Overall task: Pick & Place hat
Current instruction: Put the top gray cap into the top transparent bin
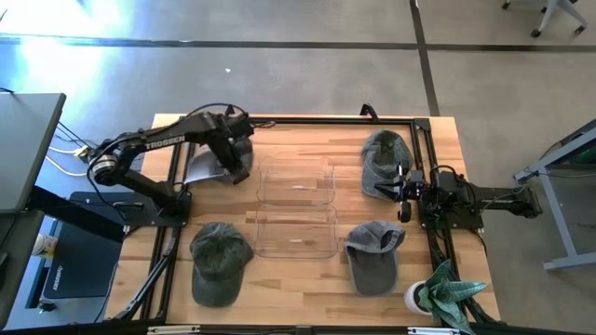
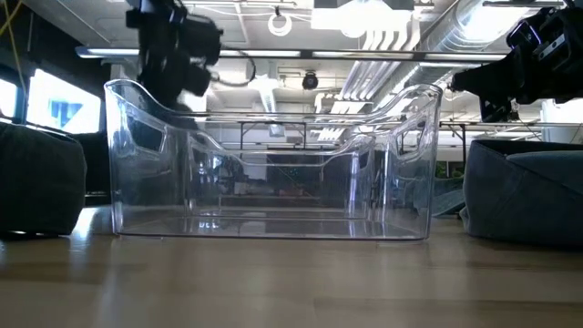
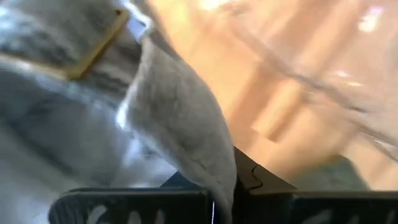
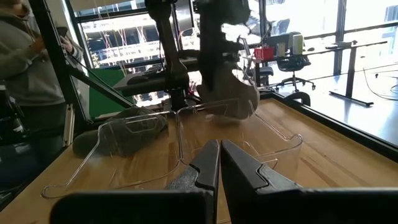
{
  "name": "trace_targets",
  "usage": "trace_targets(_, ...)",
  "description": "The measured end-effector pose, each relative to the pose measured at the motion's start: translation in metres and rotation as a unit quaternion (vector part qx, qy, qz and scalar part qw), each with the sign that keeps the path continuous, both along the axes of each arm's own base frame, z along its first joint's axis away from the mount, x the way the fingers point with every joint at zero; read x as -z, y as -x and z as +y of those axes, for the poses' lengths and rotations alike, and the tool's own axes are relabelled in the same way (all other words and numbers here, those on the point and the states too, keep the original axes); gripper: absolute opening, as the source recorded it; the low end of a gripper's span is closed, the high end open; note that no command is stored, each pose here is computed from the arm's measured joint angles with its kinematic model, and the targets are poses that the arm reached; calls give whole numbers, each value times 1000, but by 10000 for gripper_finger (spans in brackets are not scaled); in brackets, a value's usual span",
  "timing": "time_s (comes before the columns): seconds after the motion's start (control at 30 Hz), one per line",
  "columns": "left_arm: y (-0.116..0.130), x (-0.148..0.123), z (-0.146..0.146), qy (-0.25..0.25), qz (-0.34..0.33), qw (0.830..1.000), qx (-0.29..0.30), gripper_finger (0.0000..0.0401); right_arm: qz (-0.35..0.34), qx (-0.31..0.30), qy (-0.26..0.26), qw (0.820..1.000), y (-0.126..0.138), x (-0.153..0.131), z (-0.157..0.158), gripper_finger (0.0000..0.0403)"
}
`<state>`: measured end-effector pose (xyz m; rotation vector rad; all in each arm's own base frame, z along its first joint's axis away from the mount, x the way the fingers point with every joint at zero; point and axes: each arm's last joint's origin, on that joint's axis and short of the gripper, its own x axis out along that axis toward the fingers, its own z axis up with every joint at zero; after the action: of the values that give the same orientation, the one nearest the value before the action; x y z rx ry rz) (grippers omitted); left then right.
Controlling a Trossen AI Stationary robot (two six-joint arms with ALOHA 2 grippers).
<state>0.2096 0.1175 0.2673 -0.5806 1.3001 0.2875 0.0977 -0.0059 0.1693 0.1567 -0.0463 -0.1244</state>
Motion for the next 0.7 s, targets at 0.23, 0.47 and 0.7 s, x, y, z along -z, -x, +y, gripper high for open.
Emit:
trace_targets(0.23, -7, -68, 1, -19, -98, 993, 68, 3, 0, 0, 0, 1000, 0, 0, 0, 12)
trace_targets(0.47, -3, -128, -2, -52, -186, 978, 83, 1, -1, 0, 0, 1000, 0, 0, 0, 12)
trace_targets(0.7, 6, -183, -10, -64, -292, 950, 87, 1, -59, -44, -116, 991, 1, -9, 2, 12)
